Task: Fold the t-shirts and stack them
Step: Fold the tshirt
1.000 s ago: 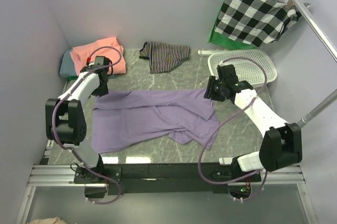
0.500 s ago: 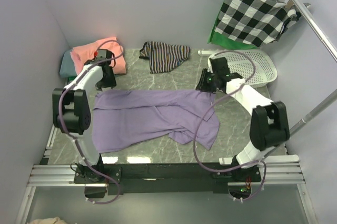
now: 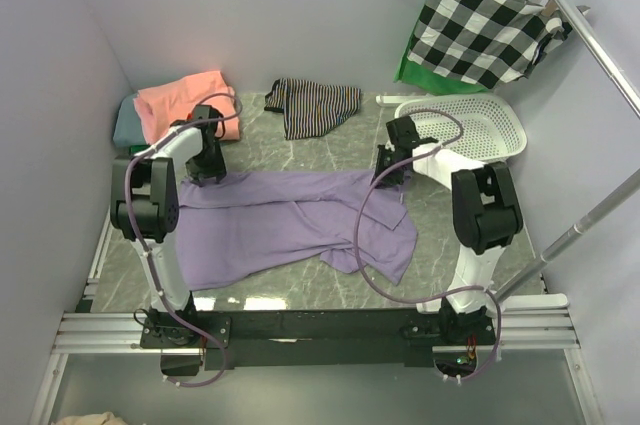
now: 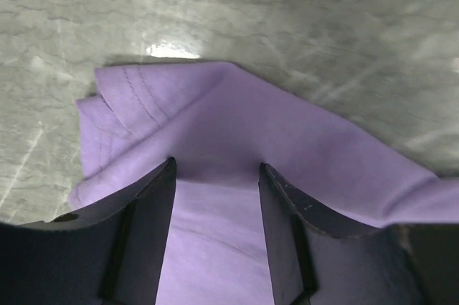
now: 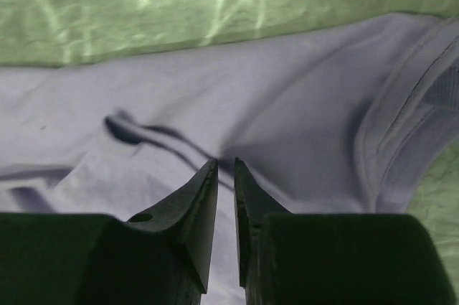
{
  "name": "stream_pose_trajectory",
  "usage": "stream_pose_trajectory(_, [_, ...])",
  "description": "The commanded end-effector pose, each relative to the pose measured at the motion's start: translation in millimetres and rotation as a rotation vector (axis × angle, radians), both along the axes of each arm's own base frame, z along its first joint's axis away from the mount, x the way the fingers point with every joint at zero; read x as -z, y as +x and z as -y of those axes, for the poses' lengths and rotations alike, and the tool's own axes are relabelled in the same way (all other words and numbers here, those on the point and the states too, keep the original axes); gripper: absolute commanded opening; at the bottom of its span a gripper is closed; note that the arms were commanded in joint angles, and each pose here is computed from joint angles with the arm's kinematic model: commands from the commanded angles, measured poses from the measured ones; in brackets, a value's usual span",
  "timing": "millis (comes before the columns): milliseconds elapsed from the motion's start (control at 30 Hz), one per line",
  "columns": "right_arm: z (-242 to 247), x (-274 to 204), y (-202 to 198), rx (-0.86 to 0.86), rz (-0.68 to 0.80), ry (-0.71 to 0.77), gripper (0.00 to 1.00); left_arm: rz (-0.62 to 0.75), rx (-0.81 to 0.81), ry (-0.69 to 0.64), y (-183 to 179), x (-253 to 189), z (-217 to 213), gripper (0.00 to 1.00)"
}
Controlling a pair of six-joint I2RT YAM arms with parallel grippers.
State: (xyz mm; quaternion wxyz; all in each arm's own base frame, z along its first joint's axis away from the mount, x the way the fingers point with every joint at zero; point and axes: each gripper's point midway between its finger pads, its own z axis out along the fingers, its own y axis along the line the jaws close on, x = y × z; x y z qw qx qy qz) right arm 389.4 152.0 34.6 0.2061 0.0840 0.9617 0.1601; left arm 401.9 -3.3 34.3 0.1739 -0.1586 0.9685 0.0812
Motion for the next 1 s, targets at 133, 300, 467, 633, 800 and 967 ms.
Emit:
stream_pose_trajectory(133, [13, 13, 29, 0.07, -0.032, -0.09, 0.2, -0.062, -0.042, 0.128, 8, 12, -23, 0.56])
stream_pose_trajectory(300, [23, 14, 53, 0.103, -0.035, -0.111, 0.2, -0.058, -0.053, 0.15, 26, 15, -31, 0.57])
stream_pose_trajectory(467, [23, 10, 87, 0.114, -0.029, -0.105, 0.21, -0.053, -0.059, 0.19, 43, 15, -40, 0.57])
stream_pose_trajectory(633, [20, 0, 123, 0.115, 0.003, -0.095, 0.23, -0.017, -0.062, 0.198, 64, 11, -42, 0.58])
stream_pose_trajectory(800, [8, -35, 150, 0.027, 0.132, -0.044, 0.3, 0.094, -0.063, 0.171, 88, -12, -38, 0.58])
stream_pose_trajectory(967, [8, -117, 134, -0.013, 0.355, -0.021, 0.41, 0.329, -0.037, 0.06, 99, -82, -14, 0.61])
